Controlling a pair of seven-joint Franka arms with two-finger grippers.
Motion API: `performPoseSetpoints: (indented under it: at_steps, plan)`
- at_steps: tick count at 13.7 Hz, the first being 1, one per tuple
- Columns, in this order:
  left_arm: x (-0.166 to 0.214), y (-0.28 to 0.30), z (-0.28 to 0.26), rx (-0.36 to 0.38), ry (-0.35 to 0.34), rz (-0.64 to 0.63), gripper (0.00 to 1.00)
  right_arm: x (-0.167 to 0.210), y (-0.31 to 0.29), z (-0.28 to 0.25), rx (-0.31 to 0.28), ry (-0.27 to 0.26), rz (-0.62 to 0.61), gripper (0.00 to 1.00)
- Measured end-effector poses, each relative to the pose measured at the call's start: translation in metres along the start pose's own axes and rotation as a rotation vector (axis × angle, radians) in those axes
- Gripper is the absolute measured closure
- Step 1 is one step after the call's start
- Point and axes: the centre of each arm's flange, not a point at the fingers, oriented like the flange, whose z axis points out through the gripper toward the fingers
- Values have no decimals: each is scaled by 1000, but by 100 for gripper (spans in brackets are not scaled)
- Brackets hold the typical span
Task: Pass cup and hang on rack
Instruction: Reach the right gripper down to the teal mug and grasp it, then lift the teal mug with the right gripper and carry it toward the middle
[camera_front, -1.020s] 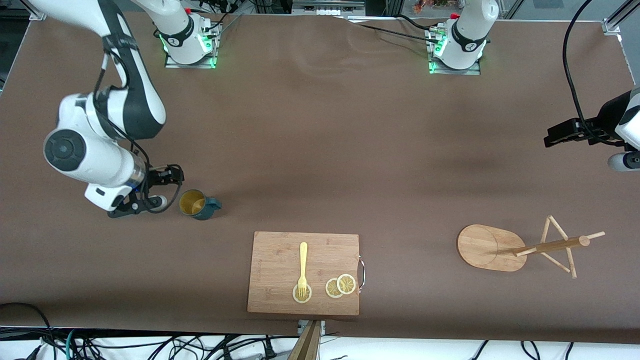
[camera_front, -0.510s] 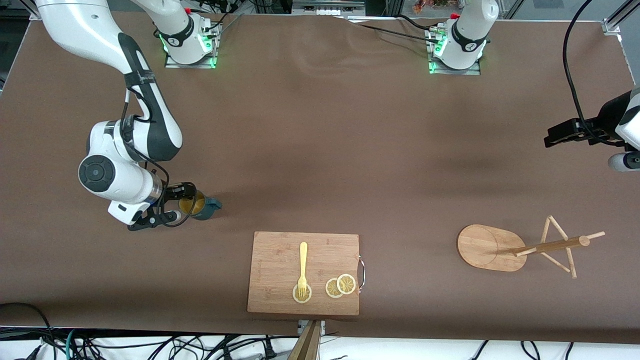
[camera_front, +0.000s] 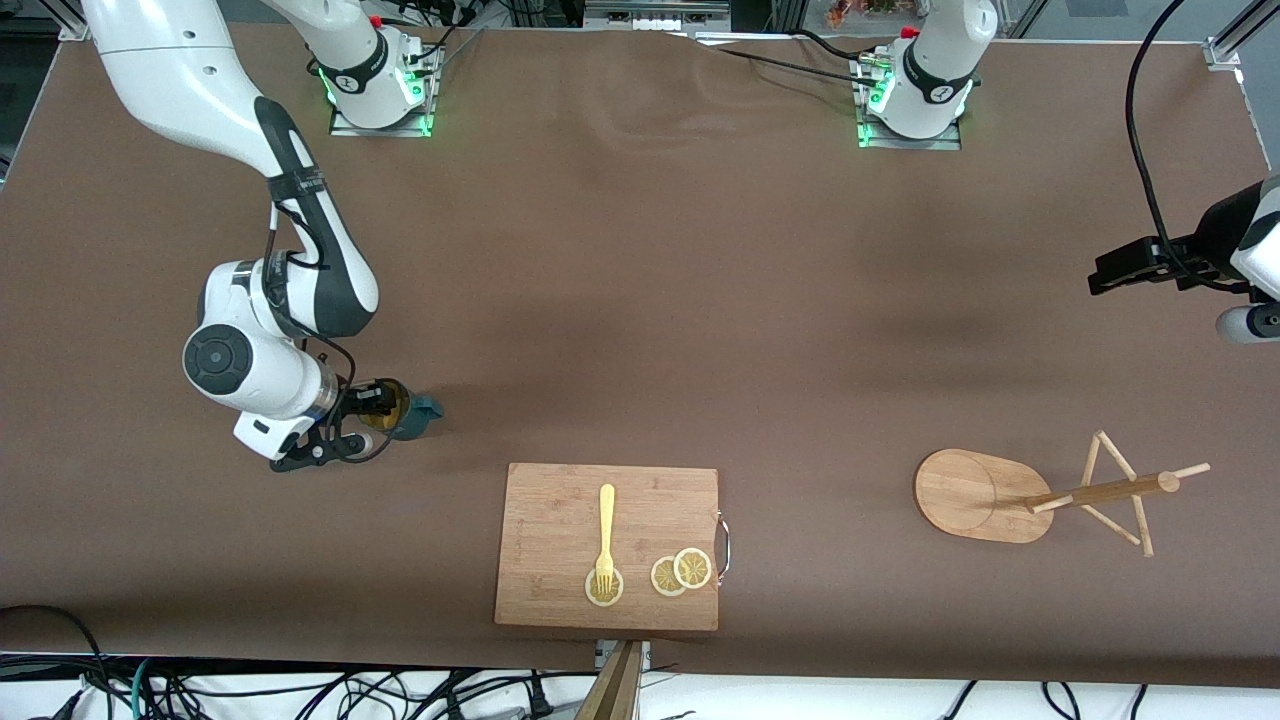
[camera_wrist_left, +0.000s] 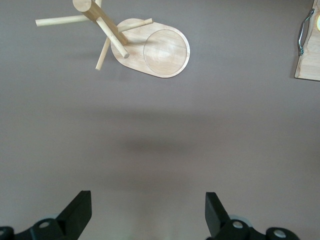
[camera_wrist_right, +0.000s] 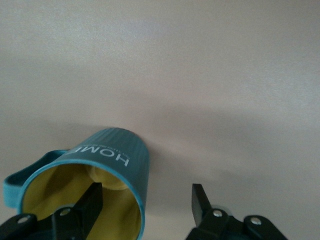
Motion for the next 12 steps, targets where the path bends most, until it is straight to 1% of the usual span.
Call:
performPoseSetpoints:
  at_steps: [1,2,3,4,5,7,10,12]
  plan:
    - [0,0,0,0,0,0,0,0,0,4,2,0,2,28]
    - [0,0,0,0,0,0,0,1,0,7,3,1,3,39]
    - [0,0,0,0,0,0,0,1,0,9,4,2,5,52]
    - [0,0,0,0,0,0,0,1,0,10,7,1,8,63]
    - [0,0,0,0,0,0,0,1,-1,11,16,2,16,74]
    - [0,0,0,0,0,0,0,1,-2,12,37,4,34,95]
    - [0,0,0,0,0,0,0,2,-8,12,43,5,28,96]
    - [0,0,0,0,0,0,0,3,-25,11,44,5,16,96]
